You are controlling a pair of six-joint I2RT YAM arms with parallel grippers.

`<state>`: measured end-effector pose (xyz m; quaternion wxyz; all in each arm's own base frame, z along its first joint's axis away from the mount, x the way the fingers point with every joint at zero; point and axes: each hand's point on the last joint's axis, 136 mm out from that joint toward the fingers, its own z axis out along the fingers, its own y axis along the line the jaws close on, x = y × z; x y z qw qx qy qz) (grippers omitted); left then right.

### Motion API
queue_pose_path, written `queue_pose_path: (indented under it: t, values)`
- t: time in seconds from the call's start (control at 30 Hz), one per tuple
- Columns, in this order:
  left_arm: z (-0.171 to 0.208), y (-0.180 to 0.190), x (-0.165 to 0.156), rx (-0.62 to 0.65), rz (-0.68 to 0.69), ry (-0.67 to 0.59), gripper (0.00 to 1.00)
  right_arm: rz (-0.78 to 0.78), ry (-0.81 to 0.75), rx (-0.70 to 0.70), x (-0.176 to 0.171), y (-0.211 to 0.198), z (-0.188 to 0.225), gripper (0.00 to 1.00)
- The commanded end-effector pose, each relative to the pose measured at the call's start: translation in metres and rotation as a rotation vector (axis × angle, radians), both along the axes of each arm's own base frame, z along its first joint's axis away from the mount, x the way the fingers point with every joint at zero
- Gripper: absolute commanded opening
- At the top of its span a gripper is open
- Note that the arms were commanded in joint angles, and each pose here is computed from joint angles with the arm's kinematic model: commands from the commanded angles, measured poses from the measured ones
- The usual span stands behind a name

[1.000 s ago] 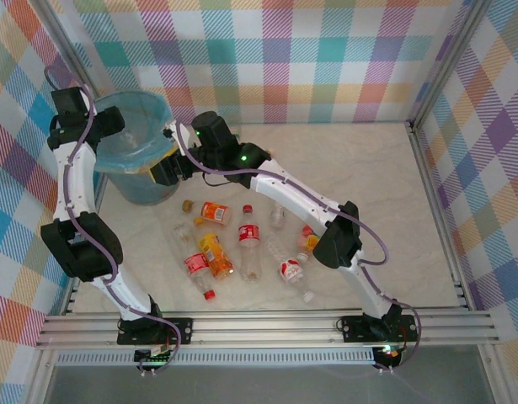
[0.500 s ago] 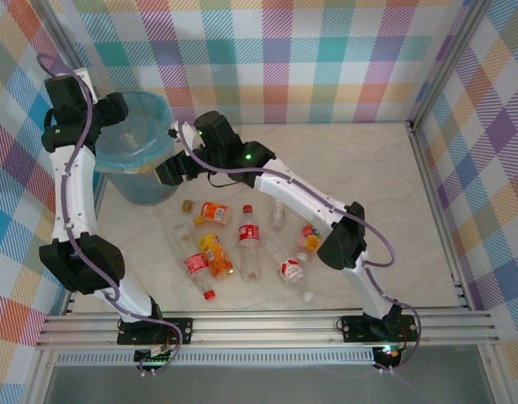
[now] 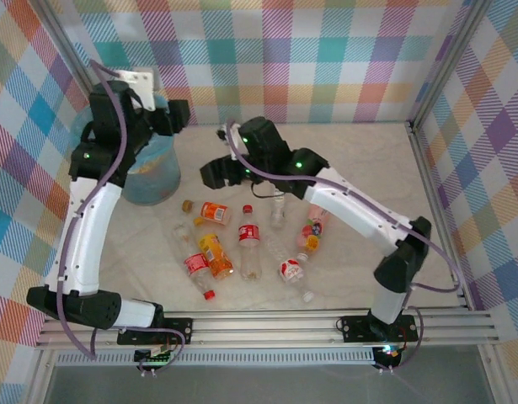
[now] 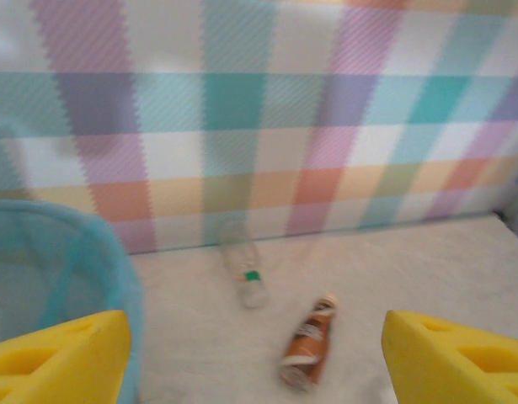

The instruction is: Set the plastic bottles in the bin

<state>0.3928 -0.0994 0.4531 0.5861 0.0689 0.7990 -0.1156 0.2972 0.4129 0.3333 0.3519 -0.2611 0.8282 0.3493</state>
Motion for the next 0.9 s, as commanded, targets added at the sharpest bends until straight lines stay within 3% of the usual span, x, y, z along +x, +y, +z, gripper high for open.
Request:
queue_pose_path:
  t: [0.0, 0.6, 0.87]
  values:
    - [-0.023, -0.032, -0.014, 0.047, -0.077, 0.054, 0.78, -0.123, 0.025, -0.019, 0.005, -0.035, -0.011, 0.75]
    - [-0.137, -0.215, -0.094, 0.136, -0.542, 0.266, 0.78, -0.515, 0.293, -0.2, -0.031, -0.211, -0.145, 0.76]
    - [-0.185, -0.267, -0.102, 0.113, -0.616, 0.385, 0.79, -0.599, 0.404, -0.234, -0.048, -0.244, -0.202, 0.78]
